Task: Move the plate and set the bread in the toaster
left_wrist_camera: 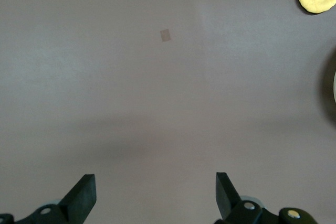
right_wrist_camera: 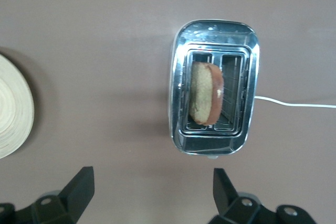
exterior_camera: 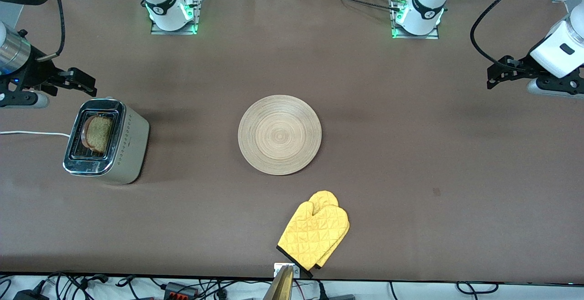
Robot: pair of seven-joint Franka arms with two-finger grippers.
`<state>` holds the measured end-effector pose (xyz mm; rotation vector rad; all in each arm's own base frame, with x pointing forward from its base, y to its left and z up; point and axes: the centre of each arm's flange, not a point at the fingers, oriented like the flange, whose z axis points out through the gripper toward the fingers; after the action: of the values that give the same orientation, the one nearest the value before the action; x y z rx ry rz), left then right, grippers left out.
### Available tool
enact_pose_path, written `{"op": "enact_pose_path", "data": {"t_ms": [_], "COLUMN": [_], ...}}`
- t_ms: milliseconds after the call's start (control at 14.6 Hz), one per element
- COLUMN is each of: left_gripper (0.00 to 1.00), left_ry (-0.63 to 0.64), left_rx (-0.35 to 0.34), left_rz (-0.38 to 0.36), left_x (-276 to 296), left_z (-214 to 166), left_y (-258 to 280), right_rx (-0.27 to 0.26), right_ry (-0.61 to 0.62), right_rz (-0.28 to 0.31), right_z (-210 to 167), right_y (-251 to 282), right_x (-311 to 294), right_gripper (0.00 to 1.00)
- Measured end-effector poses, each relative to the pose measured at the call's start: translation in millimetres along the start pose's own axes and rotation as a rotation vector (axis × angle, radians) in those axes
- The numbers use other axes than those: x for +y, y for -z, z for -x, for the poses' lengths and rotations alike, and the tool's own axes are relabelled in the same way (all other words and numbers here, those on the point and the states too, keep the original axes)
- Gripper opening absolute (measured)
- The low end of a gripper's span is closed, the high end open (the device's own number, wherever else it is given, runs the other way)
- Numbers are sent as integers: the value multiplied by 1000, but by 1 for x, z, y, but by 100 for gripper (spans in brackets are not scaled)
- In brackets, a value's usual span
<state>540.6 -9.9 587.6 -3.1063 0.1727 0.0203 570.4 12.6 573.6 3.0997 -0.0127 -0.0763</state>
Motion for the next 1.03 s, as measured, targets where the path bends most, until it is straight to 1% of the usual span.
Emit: {"op": "enact_pose_path", "data": {"t_ms": [615,1025], "left_gripper": [100,100], "left_ry": [0,0], "left_rx": [0,0], "left_rz": [0,0], "left_x": [0,0], "left_z": [0,0], "left_y": [0,0], "right_rx": [-27,-42], "right_ry": [10,-2], "right_rz": [2,7], "right_z": [2,3], "right_y": [0,2], "right_x": [-13,-6], "right_gripper": [100,100]}}
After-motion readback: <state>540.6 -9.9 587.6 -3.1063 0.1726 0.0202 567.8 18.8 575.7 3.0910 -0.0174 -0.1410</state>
